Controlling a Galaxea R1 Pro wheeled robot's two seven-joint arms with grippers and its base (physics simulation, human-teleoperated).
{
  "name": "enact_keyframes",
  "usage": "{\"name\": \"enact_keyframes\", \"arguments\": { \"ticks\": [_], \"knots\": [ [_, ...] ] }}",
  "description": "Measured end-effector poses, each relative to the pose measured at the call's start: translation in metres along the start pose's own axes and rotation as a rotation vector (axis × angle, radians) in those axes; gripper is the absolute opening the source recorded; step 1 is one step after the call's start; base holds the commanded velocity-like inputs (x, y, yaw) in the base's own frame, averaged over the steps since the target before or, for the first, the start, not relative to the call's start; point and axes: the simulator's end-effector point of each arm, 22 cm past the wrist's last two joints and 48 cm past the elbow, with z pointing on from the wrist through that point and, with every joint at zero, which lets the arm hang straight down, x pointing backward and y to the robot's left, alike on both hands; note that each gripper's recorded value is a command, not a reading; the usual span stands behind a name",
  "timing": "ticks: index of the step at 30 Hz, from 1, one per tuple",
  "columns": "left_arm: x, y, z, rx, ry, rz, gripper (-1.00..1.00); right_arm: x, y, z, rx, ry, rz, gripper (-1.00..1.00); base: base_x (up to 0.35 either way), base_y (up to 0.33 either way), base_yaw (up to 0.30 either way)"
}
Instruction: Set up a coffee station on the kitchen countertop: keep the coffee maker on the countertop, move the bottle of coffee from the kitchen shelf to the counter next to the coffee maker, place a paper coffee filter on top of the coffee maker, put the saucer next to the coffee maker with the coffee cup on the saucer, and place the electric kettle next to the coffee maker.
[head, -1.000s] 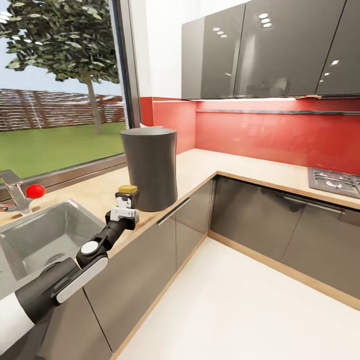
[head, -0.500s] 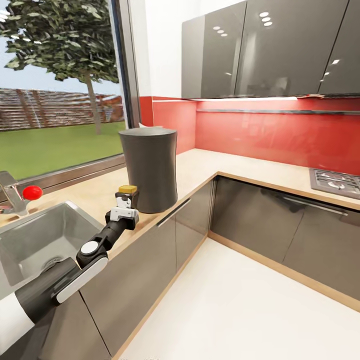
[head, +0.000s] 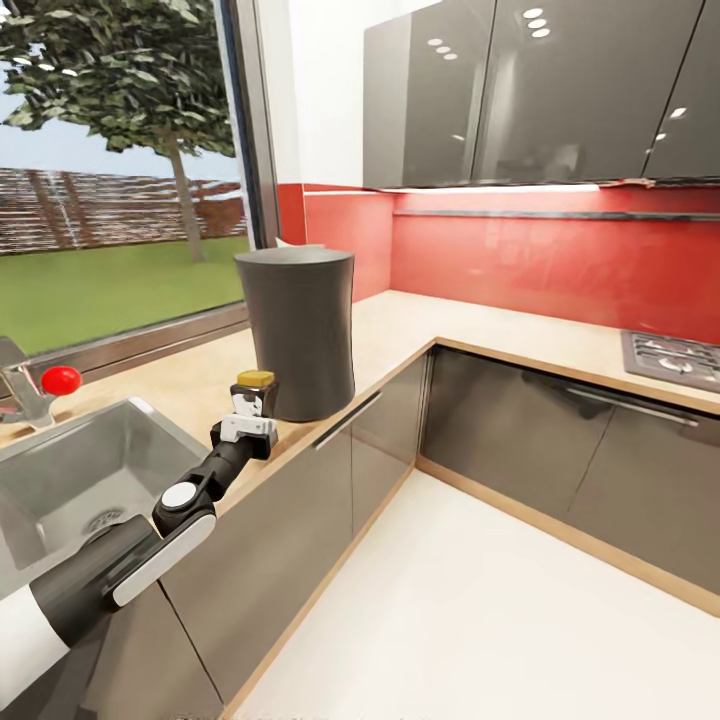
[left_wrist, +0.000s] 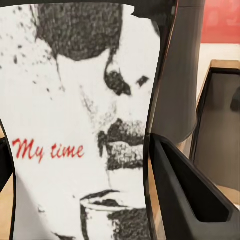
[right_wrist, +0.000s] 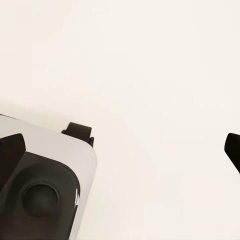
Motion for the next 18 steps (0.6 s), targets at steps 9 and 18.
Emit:
{"name": "enact_keyframes", "arguments": {
  "ticks": [9, 18],
  "knots": [
    [0.008, 0.0, 0.002, 0.001, 0.012, -0.002, -1.0, 0.005, 0.001, 0.0, -0.004, 0.011, 0.0, 1.0, 0.0, 0.0, 0.0],
    [0.015, 0.0, 0.004, 0.002, 0.024, -0.004, -1.0, 0.009, 0.003, 0.0, -0.007, 0.023, 0.0, 1.0, 0.0, 0.0, 0.0]
  ]
}}
